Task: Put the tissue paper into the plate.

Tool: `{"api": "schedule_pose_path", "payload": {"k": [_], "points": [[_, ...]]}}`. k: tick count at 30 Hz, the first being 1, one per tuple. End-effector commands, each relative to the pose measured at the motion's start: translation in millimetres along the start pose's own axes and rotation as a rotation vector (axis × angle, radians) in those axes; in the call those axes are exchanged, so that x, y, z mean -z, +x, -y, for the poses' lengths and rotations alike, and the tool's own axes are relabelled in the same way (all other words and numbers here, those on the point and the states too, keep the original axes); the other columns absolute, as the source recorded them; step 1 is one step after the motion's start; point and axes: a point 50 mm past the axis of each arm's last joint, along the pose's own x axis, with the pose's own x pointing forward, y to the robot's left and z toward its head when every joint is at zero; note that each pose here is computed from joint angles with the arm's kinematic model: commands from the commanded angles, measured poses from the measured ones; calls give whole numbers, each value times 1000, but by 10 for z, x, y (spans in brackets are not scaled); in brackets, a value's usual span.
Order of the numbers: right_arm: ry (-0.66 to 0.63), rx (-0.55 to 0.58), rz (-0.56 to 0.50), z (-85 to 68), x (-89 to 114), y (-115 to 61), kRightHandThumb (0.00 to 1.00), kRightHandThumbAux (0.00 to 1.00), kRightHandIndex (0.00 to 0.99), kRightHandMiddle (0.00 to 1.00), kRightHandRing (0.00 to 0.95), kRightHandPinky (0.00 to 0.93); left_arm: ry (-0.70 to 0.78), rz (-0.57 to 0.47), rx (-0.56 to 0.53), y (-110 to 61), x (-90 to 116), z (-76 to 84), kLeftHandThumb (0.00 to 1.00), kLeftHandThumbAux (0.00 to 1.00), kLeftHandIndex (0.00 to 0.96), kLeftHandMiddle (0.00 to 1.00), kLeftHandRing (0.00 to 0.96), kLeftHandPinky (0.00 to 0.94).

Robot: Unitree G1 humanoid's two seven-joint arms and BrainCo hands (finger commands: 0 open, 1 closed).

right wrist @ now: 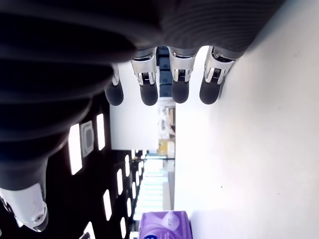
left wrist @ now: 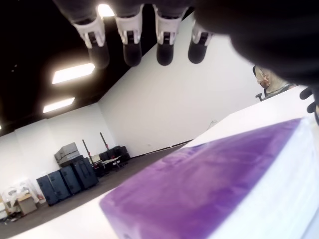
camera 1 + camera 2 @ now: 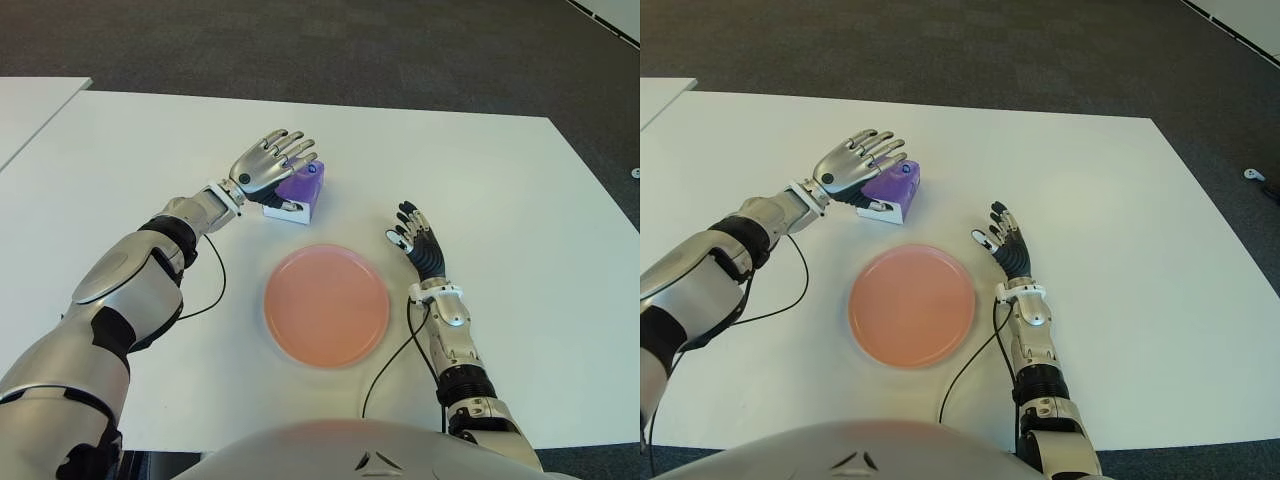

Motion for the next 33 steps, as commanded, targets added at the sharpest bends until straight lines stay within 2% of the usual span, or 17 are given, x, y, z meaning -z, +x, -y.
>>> {"api": "schedule_pose_path", "payload": {"k": [1,10,14,16,33], "points": [[40,24,-242,-5,428,-292,5,616,0,43,0,0,-37,57,89,-158,-149,164,89,273,0,0,0,0],[40,24,-240,-1,428,-307,9,606,1,51,2,0,-54,143,242,-325,-180,275,45,260,0,0,0,0],[39,14,-246,1,433,-314,12,613,2,49,1,0,-23,165,389,-474,-199,404,18,262,0,0,0,0],[39,13,-249,0,436,-315,14,617,2,46,0,0,-16,162,419,-487,-204,428,12,265,0,0,0,0],[47,12,-256,-6,445,-319,34,623,7,56,9,0,2,121,535,-481,-264,524,15,289,0,0,0,0]]}}
